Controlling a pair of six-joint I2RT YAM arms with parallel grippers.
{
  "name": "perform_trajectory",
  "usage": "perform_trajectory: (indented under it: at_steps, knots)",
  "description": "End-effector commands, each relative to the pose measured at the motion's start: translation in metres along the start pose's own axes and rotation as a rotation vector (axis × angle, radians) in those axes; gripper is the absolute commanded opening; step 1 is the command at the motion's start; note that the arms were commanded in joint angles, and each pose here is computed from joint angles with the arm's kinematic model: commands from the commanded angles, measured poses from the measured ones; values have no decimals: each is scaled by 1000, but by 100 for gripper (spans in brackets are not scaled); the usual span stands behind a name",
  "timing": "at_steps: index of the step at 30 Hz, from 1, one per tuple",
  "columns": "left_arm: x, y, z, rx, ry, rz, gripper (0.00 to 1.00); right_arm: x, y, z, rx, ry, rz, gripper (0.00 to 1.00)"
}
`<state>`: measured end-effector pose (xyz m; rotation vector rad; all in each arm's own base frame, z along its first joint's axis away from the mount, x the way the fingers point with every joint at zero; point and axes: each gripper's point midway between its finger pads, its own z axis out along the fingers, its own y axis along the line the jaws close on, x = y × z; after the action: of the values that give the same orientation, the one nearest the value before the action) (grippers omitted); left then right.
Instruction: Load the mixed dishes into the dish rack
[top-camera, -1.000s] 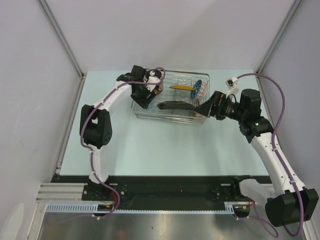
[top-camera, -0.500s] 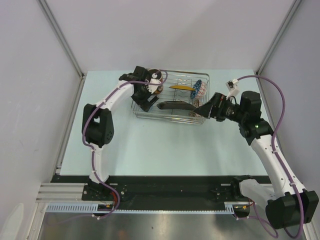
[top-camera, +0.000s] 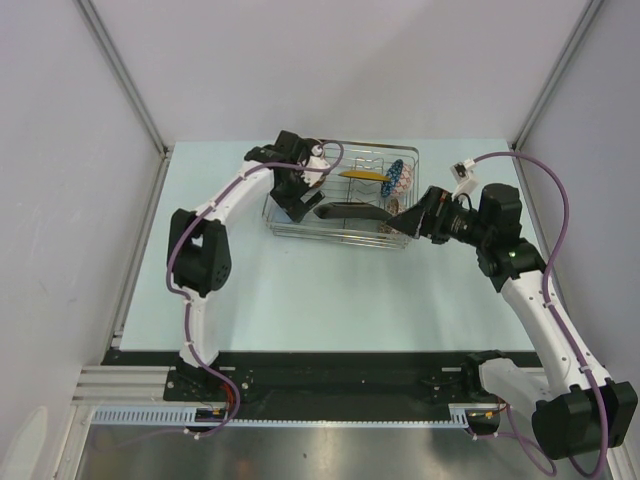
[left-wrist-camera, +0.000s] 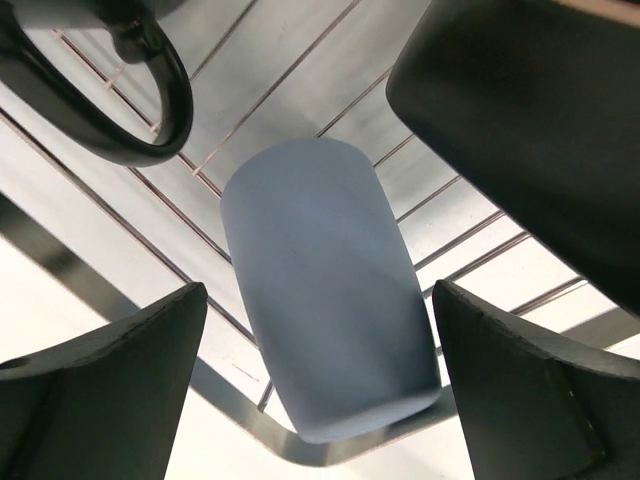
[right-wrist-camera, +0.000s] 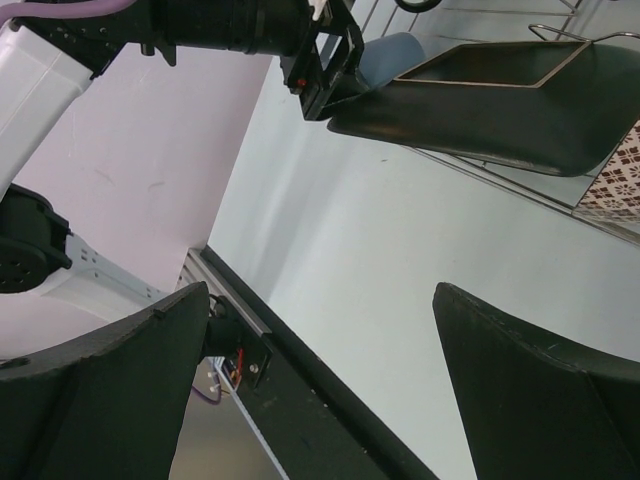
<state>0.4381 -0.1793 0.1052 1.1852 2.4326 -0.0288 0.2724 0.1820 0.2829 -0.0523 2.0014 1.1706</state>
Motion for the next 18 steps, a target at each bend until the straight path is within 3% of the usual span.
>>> perform_trajectory:
  at_steps: [1,18]
  knots:
    - [-37,13,-55,-76,-134,26,100,-5,12,-2,-42,-25,-31,100]
    - [-24,8,-104,-98,-160,64,100,-4,11,2,-46,-17,-31,100]
